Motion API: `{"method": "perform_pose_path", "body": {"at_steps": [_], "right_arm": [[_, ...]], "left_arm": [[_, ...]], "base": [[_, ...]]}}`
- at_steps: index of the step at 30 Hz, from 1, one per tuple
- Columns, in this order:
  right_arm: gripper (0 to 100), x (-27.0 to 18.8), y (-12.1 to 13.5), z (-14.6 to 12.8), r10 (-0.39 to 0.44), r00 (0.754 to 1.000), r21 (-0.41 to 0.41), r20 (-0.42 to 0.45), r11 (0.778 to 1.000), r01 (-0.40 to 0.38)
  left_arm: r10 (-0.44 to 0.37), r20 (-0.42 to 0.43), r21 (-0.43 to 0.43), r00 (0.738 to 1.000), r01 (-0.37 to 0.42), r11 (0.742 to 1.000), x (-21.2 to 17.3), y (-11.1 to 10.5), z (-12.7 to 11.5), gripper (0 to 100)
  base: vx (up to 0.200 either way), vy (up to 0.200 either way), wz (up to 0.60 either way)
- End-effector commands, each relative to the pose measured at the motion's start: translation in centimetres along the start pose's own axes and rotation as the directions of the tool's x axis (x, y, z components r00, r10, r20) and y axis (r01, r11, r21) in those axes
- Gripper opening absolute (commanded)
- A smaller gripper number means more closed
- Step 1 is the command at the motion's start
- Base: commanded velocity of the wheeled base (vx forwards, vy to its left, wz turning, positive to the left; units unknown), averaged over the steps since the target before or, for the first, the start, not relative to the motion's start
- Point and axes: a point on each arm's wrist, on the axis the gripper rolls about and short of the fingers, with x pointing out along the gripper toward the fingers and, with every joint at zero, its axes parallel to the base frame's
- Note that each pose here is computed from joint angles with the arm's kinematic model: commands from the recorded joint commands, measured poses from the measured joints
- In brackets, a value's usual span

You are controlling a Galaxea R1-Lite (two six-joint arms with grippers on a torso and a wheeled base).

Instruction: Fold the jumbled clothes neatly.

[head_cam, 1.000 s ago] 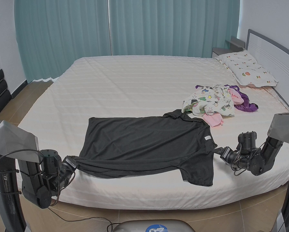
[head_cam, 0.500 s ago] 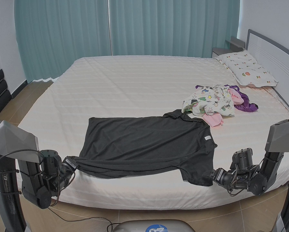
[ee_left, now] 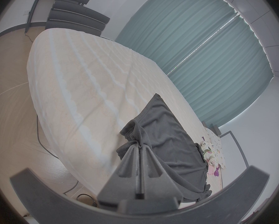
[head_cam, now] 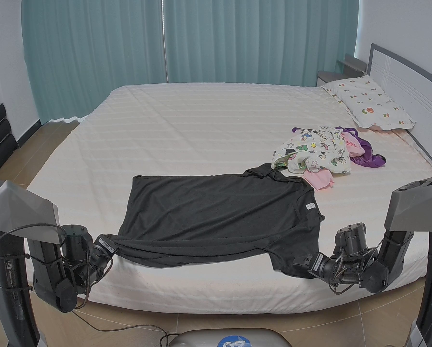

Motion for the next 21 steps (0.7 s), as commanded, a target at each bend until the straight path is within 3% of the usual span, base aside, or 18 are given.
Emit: {"method": "perform_pose_path", "body": {"at_steps": [1,9,17,21], "right_arm": [[0,0.0,-0.4,0.0,-0.017,1.000,0.005,0.002,1.000,0.017],[0,-1.8,-1.4,0.2,-0.048,0.999,0.030,0.014,0.998,0.048],[0,-6.5,-3.2,0.1,-0.081,0.996,0.064,0.037,0.995,0.078],[0,-7.8,-3.5,-0.5,-0.085,0.996,0.058,0.031,0.995,0.083]], "left_arm": [[-0.011,0.009,-0.003,1.000,0.011,1.000,0.1,-0.1,0.1,0],[-0.011,0.002,0.000,1.000,0.011,1.000,0.0,-0.1,-0.1,0],[-0.001,-0.010,0.015,1.000,0.001,1.000,-0.5,0.1,-0.2,0],[0.008,-0.041,0.070,0.999,-0.006,0.998,-1.3,0.1,-0.9,0]], "base": [[0.000,0.000,0.00],[0.000,0.000,0.00],[0.000,0.000,0.00],[0.000,0.000,0.00]]}}
